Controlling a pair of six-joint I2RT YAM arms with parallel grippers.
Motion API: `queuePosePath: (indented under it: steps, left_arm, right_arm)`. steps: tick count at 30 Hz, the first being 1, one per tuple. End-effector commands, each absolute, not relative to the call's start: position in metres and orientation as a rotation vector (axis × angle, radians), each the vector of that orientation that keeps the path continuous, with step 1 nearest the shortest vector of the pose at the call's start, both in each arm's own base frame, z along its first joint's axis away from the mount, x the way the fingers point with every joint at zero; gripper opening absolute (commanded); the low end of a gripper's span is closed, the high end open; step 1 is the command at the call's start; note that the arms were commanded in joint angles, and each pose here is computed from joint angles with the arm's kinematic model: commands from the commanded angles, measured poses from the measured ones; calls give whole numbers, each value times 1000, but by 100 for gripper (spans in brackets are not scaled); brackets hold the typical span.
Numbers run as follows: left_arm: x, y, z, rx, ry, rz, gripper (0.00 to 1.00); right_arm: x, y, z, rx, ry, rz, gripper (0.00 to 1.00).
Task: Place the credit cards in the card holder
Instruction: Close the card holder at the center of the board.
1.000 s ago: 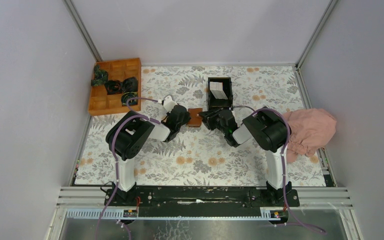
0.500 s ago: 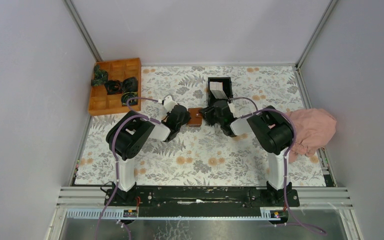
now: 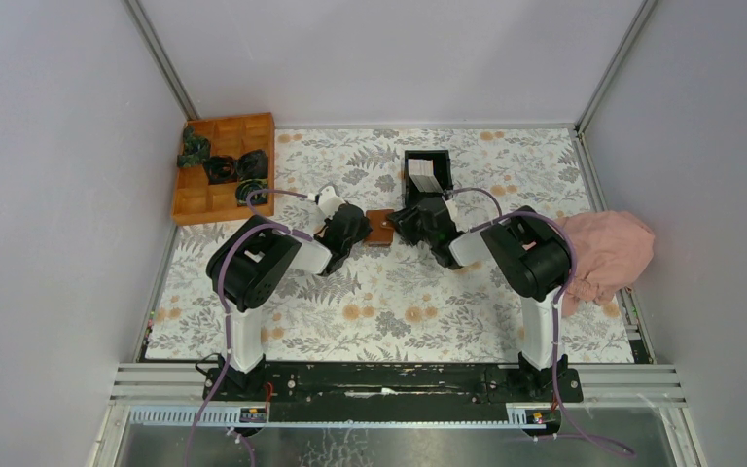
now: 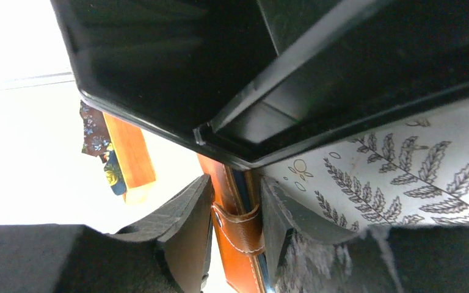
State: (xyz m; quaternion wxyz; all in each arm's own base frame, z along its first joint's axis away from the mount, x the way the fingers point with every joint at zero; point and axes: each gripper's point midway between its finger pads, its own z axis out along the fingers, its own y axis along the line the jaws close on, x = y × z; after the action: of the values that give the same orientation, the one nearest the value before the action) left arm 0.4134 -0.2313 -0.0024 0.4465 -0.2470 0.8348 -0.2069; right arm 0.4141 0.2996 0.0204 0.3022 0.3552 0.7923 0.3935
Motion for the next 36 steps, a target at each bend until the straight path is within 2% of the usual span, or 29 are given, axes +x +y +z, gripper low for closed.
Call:
queuePosePath:
  steps: [1, 36]
  left_arm:
    - [261, -148, -141, -436, 2716, 71, 0]
    - [265, -151, -139, -429, 2712, 70, 0]
  right_arm:
    - [399, 290, 1, 897, 2144, 1010, 43]
    - [389, 302, -9, 775, 2241, 1038, 40]
